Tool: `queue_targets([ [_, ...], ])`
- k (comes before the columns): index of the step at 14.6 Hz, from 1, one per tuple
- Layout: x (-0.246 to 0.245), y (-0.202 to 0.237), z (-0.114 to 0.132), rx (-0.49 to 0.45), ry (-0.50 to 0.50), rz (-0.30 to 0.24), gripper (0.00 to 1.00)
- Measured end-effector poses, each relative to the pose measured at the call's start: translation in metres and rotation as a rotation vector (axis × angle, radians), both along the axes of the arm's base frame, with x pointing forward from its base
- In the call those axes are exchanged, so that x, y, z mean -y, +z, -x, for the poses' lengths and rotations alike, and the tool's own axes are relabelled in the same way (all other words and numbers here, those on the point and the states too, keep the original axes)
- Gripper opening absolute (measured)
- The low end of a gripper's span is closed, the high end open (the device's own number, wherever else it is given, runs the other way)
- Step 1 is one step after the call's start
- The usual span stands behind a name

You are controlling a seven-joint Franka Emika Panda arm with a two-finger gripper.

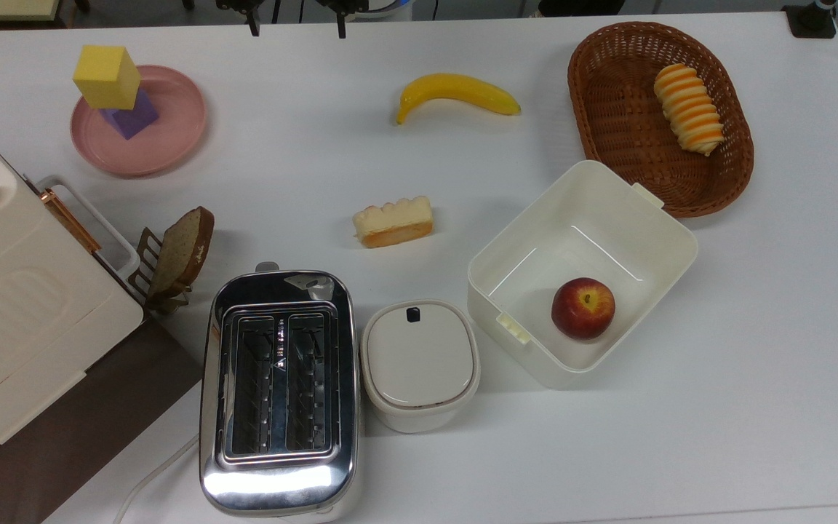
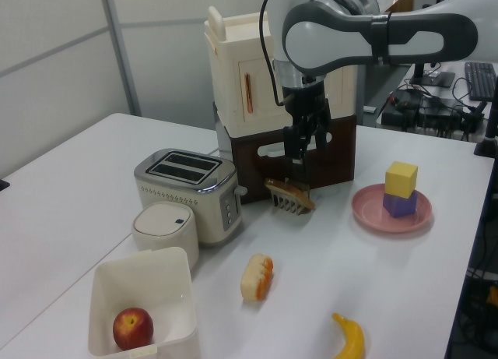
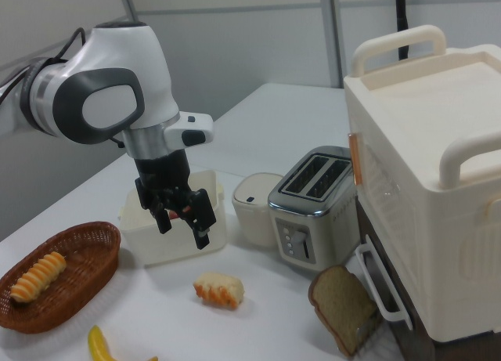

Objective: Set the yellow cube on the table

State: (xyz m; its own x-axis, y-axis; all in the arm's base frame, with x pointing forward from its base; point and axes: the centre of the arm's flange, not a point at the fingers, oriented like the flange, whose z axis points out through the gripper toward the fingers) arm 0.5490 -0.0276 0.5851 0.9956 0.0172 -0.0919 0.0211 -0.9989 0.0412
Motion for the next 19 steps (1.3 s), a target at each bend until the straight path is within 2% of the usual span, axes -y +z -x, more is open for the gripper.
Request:
queue_targets([
  [9,0.000,-0.012,-0.005,-0.021,-0.006,0.000,1.00],
  [15,0.000,-0.044,-0.014,-0.081,-0.006,0.000,1.00],
  [19,-0.007,-0.076,-0.011,-0.148,0.015,-0.003,1.00],
])
